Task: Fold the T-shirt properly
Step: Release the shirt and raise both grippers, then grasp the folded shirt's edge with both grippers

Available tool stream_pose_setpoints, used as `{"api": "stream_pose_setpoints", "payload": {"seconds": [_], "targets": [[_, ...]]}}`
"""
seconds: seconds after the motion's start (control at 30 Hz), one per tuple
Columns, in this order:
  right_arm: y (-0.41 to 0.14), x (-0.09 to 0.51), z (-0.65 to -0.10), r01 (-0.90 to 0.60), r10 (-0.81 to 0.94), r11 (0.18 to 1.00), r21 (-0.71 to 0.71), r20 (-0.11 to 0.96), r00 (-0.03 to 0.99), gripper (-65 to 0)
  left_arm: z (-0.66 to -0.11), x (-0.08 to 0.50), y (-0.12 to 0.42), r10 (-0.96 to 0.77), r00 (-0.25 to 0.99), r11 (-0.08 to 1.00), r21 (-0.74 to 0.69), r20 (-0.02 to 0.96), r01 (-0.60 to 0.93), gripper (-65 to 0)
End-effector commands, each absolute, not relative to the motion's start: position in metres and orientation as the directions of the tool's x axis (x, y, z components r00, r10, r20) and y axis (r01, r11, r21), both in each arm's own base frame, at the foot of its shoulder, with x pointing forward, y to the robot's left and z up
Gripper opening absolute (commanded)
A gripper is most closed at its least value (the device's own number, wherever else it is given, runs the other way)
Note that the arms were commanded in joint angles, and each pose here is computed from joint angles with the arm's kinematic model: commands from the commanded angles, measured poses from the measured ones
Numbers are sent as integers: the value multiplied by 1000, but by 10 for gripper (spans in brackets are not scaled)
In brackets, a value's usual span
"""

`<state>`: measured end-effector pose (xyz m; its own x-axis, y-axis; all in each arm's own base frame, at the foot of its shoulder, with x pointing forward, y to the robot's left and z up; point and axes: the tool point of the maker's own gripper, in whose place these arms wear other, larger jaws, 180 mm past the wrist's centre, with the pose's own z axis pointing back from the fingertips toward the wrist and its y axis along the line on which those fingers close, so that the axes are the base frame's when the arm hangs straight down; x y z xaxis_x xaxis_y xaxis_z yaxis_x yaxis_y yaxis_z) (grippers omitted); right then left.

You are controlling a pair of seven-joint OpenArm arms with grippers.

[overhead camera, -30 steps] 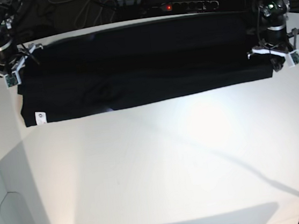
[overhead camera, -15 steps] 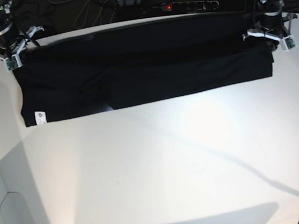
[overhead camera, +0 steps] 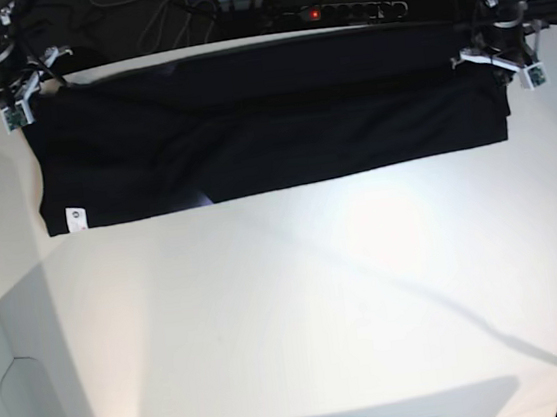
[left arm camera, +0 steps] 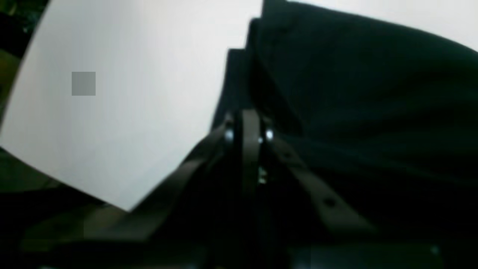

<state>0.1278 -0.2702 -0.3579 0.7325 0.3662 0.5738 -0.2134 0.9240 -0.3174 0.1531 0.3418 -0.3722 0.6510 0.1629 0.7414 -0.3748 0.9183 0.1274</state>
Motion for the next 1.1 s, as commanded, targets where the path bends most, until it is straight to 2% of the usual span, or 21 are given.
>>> {"api": "stream_pose_setpoints", "payload": {"seconds": [0.0,0.53,0.6,0.8,0.87,1.07], "targets": [[-271,132,-349,-216,381,918,-332,592,710,-650,-364,154,347,145,635,914,142,759,-379,-650],[-224,162,-354,-241,343,940,-243,677,652,-650,-398,147,331,193,682,925,99,705,-365,-645],[-215,163,-357,-260,342,939,-224,680,649,-650,-397,148,331,192,681,926,100,706,-364,-606],[-209,161,-371,-270,323,945,-187,671,667,-650,-398,146,331,193,687,926,101,701,-364,-339],[-209,164,-375,-264,314,948,-178,672,671,-650,-399,145,331,195,689,925,101,698,-365,-320],[-213,163,-392,-252,285,956,-147,657,698,-650,-398,141,333,196,689,922,107,697,-371,-320]]}}
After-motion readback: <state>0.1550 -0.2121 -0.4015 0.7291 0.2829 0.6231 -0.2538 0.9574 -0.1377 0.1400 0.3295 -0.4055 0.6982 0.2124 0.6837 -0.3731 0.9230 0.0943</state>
